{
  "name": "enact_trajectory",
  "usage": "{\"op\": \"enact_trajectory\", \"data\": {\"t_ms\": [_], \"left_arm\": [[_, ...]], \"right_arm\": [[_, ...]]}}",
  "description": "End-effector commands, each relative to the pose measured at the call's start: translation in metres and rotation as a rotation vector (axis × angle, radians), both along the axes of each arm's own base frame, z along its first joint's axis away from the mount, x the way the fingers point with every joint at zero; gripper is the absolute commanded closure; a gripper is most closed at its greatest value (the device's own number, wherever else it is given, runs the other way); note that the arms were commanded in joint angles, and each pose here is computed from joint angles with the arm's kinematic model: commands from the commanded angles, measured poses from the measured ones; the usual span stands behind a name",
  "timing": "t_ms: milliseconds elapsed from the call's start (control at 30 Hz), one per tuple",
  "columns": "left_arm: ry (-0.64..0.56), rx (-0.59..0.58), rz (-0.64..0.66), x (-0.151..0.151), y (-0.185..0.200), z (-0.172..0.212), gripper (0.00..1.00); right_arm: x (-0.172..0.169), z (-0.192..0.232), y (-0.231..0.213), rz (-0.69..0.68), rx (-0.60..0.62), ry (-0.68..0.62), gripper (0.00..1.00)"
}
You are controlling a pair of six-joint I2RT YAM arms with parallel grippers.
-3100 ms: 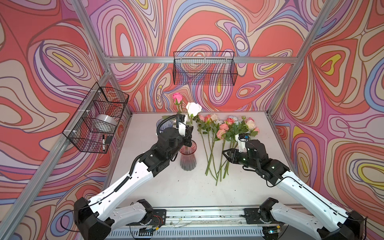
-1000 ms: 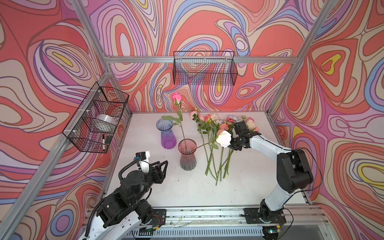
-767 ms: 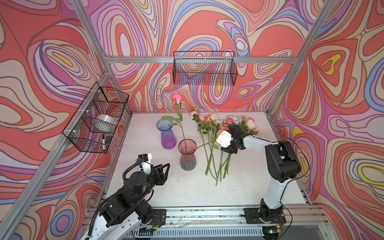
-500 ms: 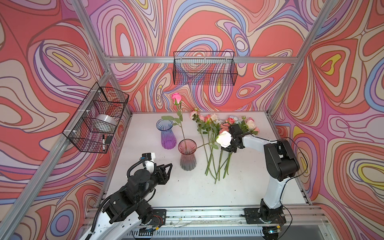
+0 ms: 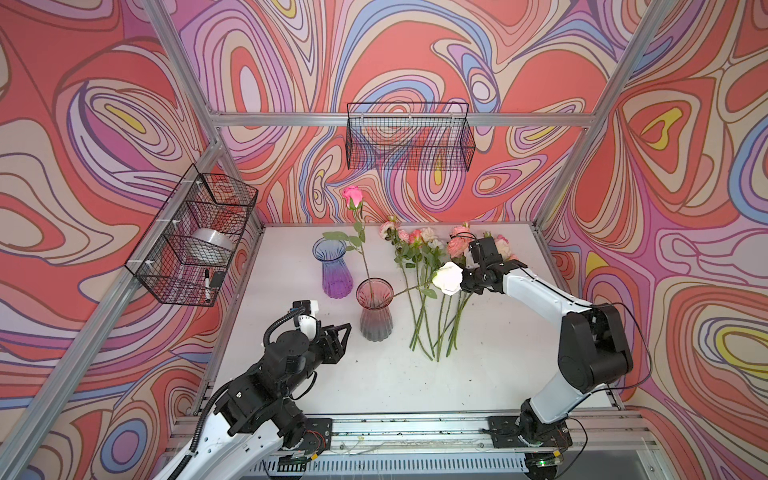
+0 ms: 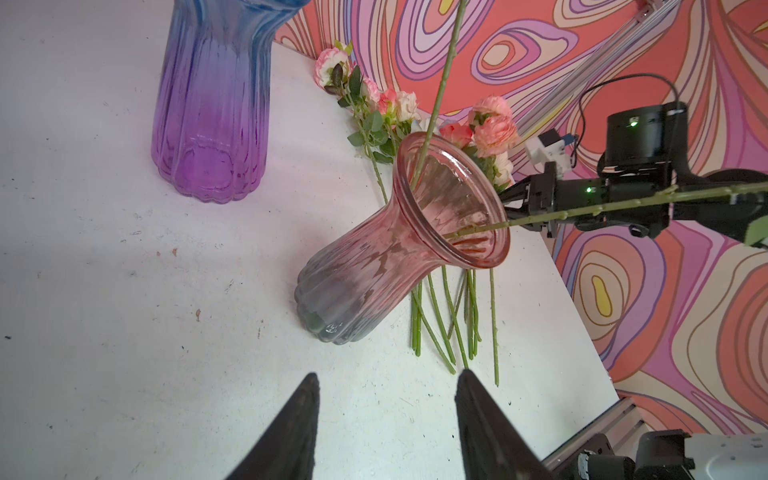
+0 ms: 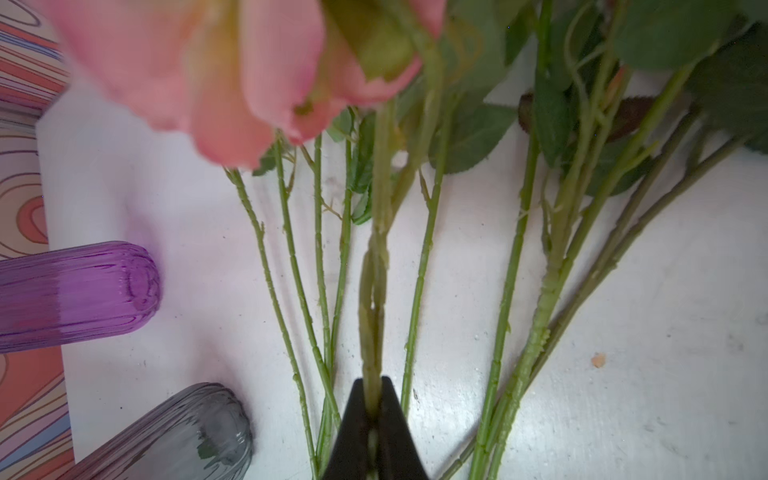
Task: Arrange the flowers into the vase
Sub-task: 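Close the right gripper on a peach rose stem and lift it, then raise the peach rose high above the table with the right gripper, then lower the peach rose into the pink-grey vase with the right gripper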
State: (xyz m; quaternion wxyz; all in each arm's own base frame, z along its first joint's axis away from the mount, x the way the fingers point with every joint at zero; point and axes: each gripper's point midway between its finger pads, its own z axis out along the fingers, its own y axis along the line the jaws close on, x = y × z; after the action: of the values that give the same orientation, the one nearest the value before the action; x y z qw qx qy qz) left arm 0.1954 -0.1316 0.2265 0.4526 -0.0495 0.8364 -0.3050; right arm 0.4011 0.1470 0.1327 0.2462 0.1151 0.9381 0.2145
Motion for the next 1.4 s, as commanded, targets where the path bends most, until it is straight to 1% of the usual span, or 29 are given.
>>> {"op": "enact_trajectory", "data": {"t_ms": [0,100,333,433,533,600,700,800,900,1000,1100,1233,1367], "left_arm": [[-0.057,-0.044,-0.029,0.003,-0.008,0.027,0.47],[-0.078,-0.054,-0.048,0.004,-0.012,0.034,0.46],[-0.123,-0.075,-0.073,0.006,-0.018,0.047,0.46],[-0.14,-0.08,-0.083,0.007,-0.022,0.053,0.46],[-0.147,-0.078,-0.078,0.01,-0.023,0.058,0.46],[-0.146,-0.082,-0.077,0.012,-0.024,0.059,0.46],[-0.148,-0.094,-0.08,0.013,-0.026,0.062,0.46],[-0.149,-0.096,-0.072,0.012,-0.023,0.065,0.46],[-0.152,-0.083,-0.052,0.009,-0.016,0.069,0.46],[-0.172,-0.05,-0.052,0.008,-0.012,0.076,0.46],[-0.188,-0.021,-0.047,0.009,-0.01,0.082,0.46],[-0.196,-0.028,-0.058,0.011,-0.014,0.088,0.46],[-0.19,-0.024,-0.058,0.011,-0.014,0.086,0.46]], "right_arm": [[-0.012,0.023,-0.004,0.026,-0.015,-0.08,0.97],[-0.023,0.054,-0.008,0.029,0.002,-0.19,0.98],[-0.06,0.149,-0.005,0.084,0.093,-0.519,0.99],[-0.075,0.182,0.006,0.122,0.156,-0.62,0.99],[-0.083,0.212,0.022,0.16,0.176,-0.723,0.99],[-0.08,0.229,0.031,0.167,0.171,-0.787,1.0],[-0.066,0.254,0.04,0.161,0.191,-0.857,1.0],[-0.052,0.286,0.042,0.125,0.216,-0.932,1.0],[-0.051,0.323,0.042,0.118,0.233,-1.014,1.0],[-0.05,0.346,0.052,0.153,0.274,-1.072,1.0],[-0.039,0.355,0.067,0.181,0.315,-1.099,1.0],[-0.025,0.368,0.085,0.193,0.362,-1.139,1.0],[-0.014,0.365,0.121,0.263,0.384,-1.129,1.0]]}}
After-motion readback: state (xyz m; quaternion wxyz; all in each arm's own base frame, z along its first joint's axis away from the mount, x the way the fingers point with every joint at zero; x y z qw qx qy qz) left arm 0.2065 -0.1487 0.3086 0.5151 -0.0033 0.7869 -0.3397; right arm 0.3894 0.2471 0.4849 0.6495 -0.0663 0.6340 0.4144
